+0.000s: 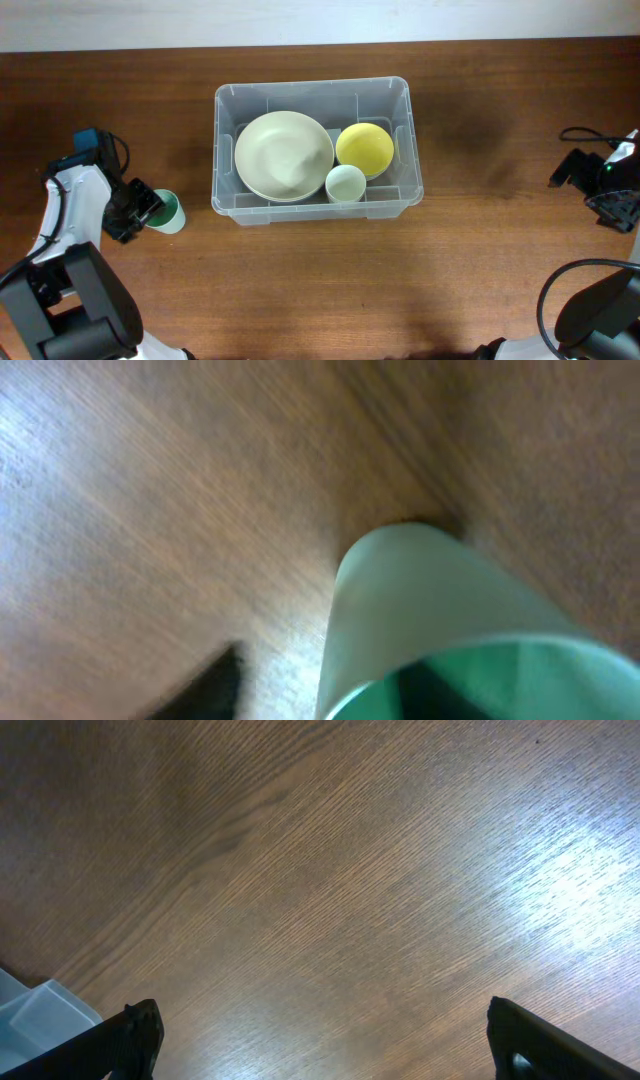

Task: Pack container
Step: 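Lift the green cup and carry it over the bin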

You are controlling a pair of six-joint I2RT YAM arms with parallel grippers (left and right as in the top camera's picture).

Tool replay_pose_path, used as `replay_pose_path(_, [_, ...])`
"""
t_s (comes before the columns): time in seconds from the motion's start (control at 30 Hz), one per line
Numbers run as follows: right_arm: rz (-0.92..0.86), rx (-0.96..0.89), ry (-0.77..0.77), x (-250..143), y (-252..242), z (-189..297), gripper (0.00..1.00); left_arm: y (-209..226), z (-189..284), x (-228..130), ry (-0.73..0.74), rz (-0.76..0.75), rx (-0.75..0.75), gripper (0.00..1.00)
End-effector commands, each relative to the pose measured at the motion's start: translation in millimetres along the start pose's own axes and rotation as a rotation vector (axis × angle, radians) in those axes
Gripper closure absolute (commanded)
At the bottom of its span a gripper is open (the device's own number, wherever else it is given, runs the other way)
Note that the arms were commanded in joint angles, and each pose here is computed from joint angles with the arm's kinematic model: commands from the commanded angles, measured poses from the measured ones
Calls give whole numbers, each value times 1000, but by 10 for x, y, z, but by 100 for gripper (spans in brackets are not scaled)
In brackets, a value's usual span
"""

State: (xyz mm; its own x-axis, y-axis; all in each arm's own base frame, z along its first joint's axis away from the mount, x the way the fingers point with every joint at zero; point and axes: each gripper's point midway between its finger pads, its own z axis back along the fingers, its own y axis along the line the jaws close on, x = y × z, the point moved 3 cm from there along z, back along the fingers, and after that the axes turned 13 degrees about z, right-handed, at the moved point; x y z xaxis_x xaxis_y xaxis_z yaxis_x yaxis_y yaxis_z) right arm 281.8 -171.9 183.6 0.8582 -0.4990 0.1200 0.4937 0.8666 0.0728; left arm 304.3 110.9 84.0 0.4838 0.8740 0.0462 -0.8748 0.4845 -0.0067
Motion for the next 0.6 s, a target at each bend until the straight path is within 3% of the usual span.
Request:
replay_pose_path(0.0, [7,1,-6,-7,0,13,1,-22,-47,33,-5,7,-14,93])
replay_pose_path(0.03, [7,1,-6,-7,0,13,1,-55,-46,60,-17,9,-30,99])
replay_pose_path(0.3, [6,1,-6,-7,0,13,1,-352,194,424,-154,24,-166,99])
replay_pose_path(0.57, [7,1,-6,-6,0,13,1,-868,1601,876,-345,-17,-434,99])
